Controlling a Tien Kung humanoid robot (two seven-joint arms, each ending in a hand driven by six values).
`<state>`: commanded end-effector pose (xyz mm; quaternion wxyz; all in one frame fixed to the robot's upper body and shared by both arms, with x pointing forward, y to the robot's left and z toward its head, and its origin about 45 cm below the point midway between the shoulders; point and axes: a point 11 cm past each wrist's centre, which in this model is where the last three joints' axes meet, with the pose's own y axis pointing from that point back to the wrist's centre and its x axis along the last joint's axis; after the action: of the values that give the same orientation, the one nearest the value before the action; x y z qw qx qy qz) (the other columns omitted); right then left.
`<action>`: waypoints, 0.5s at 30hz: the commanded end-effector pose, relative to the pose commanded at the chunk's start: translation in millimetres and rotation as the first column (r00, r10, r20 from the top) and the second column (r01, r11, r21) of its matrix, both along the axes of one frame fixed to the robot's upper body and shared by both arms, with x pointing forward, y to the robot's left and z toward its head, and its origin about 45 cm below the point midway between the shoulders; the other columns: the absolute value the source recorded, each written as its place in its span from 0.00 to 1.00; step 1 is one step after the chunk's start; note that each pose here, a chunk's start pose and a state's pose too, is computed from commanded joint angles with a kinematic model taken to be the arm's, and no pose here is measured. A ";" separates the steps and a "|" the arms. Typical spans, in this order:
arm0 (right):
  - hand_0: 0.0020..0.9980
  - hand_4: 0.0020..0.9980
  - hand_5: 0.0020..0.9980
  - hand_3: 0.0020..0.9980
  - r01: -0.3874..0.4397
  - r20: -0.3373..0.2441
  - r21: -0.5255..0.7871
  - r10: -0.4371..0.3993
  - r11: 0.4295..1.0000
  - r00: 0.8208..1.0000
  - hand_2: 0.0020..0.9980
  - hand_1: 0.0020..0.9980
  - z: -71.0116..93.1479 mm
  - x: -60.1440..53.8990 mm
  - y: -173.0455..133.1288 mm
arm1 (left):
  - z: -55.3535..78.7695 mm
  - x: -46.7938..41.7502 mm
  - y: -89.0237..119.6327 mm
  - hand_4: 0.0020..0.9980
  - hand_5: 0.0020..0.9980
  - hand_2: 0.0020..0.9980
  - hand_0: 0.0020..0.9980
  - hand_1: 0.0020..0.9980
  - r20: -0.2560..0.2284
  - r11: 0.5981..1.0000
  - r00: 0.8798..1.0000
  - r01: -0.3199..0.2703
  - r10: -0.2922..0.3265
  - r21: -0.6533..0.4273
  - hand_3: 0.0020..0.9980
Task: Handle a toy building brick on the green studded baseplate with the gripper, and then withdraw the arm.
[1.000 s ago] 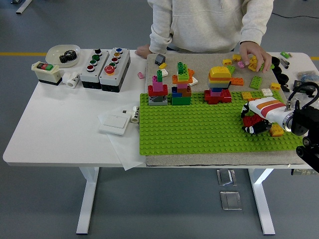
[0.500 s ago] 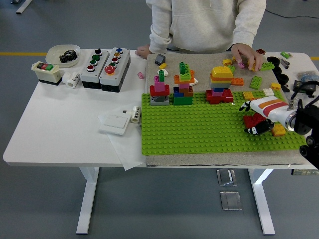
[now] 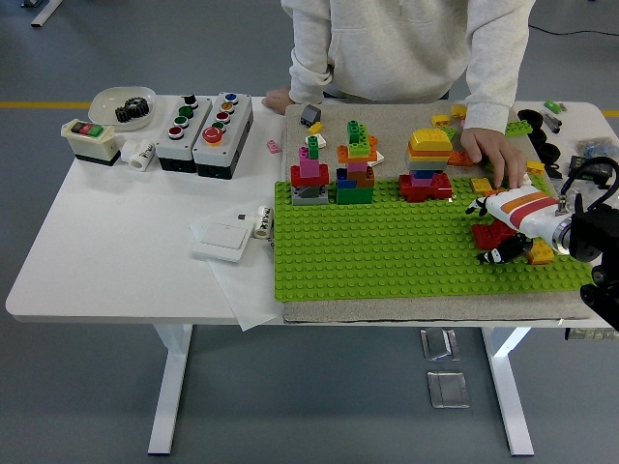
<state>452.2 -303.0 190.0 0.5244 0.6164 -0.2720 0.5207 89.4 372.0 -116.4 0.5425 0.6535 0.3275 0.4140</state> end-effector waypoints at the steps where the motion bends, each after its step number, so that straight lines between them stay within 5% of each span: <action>1: 0.65 0.84 0.34 0.79 -0.001 0.000 -0.001 0.001 1.000 1.000 0.72 0.67 0.0 0.0 0.2 | 0.0 0.0 0.0 0.53 0.50 0.58 0.80 0.66 0.000 1.000 1.000 0.000 0.000 0.000 0.53; 13: 0.63 0.84 0.34 0.71 0.010 -0.001 -0.031 -0.010 0.999 1.000 0.70 0.66 3.7 3.7 -2.4 | 0.3 1.4 0.3 0.53 0.50 0.58 0.80 0.66 0.003 1.000 1.000 0.001 -0.001 0.001 0.53; 15: 0.61 0.80 0.34 0.63 0.008 0.002 -0.031 -0.008 0.999 1.000 0.65 0.64 5.0 4.0 -2.3 | 0.4 1.3 0.5 0.53 0.50 0.58 0.80 0.66 0.002 1.000 1.000 0.001 -0.001 0.001 0.53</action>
<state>456.3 -305.3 195.1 0.5358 0.6065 -0.2669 0.5232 90.7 372.5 -116.0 0.5427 0.6537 0.3261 0.4146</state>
